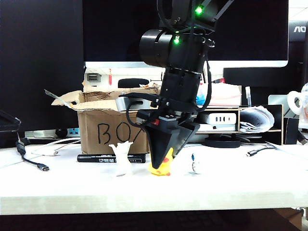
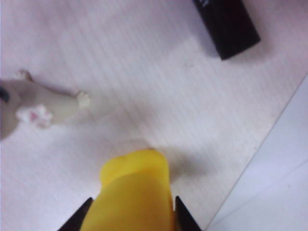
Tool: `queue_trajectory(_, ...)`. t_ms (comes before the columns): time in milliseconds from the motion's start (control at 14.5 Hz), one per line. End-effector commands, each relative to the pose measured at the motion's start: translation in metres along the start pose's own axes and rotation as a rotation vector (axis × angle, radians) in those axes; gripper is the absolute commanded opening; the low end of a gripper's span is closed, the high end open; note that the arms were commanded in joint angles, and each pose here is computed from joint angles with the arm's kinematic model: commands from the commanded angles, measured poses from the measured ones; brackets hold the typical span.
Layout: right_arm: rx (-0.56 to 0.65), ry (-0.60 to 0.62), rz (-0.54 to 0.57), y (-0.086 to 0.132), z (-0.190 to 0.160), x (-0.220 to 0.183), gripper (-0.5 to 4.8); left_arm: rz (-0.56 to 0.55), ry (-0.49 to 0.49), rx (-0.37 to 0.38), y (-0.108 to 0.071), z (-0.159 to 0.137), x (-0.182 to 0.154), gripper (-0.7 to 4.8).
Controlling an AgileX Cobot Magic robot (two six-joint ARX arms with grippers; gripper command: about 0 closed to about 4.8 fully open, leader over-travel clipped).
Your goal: Put the doll that is least similar in color compared to the others into the paper box.
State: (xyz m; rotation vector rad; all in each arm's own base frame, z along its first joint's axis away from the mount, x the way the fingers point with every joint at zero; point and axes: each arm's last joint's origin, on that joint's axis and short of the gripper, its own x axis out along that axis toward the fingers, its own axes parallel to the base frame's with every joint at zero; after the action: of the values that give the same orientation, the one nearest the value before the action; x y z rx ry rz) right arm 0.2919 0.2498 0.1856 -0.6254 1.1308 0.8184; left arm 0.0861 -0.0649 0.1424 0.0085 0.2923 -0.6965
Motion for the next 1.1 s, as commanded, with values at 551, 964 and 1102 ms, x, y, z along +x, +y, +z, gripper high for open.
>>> queue_trajectory(551,0.016,-0.283,-0.037,0.005,0.002,-0.096,1.44,-0.003,-0.013,0.003,0.000,0.002,0.000,-0.05)
queue_trajectory(964,0.071,-0.837,-0.130,-0.006,0.046,-0.125,1.44,-0.003,-0.013,0.003,0.000,0.002,0.000,-0.05)
queue_trajectory(1102,0.075,-0.938,-0.172,-0.015,0.059,-0.115,1.45,-0.003,-0.012,0.003,0.000,0.001,0.000,-0.05)
